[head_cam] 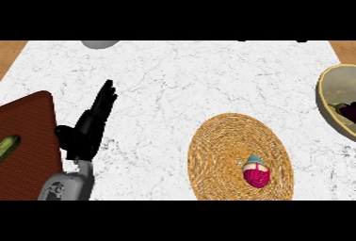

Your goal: Pick the eggplant from the placemat and place it in the bowl

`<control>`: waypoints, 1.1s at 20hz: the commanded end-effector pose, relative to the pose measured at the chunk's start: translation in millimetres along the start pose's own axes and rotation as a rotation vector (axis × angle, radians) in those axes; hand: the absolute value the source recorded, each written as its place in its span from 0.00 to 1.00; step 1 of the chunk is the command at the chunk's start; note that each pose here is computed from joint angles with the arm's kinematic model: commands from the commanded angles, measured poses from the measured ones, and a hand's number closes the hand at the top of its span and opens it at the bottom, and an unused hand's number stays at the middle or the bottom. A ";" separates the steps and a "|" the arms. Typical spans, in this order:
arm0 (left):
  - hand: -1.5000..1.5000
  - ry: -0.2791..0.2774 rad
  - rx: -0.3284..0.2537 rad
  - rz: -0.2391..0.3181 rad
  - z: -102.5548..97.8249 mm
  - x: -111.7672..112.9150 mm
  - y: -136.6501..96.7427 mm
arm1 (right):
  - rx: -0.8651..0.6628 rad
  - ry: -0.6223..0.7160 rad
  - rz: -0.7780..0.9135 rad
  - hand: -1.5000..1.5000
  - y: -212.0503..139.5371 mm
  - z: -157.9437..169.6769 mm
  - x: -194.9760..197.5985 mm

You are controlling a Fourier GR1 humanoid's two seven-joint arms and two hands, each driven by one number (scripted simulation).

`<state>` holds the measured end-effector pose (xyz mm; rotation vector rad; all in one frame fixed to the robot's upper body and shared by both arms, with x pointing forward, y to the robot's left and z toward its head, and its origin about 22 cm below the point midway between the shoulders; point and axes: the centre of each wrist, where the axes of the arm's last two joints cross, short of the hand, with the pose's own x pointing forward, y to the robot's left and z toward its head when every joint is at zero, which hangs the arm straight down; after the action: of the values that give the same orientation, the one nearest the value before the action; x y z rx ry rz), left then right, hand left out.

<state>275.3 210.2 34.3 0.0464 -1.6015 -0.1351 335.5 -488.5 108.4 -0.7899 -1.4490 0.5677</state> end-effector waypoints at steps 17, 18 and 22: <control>0.50 0.003 0.019 0.009 12.1 -7.5 12.7 | -0.215 -0.079 -0.521 0.00 -94.4 25.9 -22.0; 0.50 -0.002 0.029 0.010 -3.1 5.0 -3.9 | -0.188 -0.081 -0.542 0.00 -101.4 44.3 -38.6; 0.50 0.003 0.022 0.004 6.6 -7.2 -2.1 | -0.138 -0.106 -0.586 0.00 -107.4 70.8 -61.1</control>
<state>274.7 215.9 28.6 0.0632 -1.6011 -0.1154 279.6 -571.9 150.3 -0.4795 -1.7240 0.0808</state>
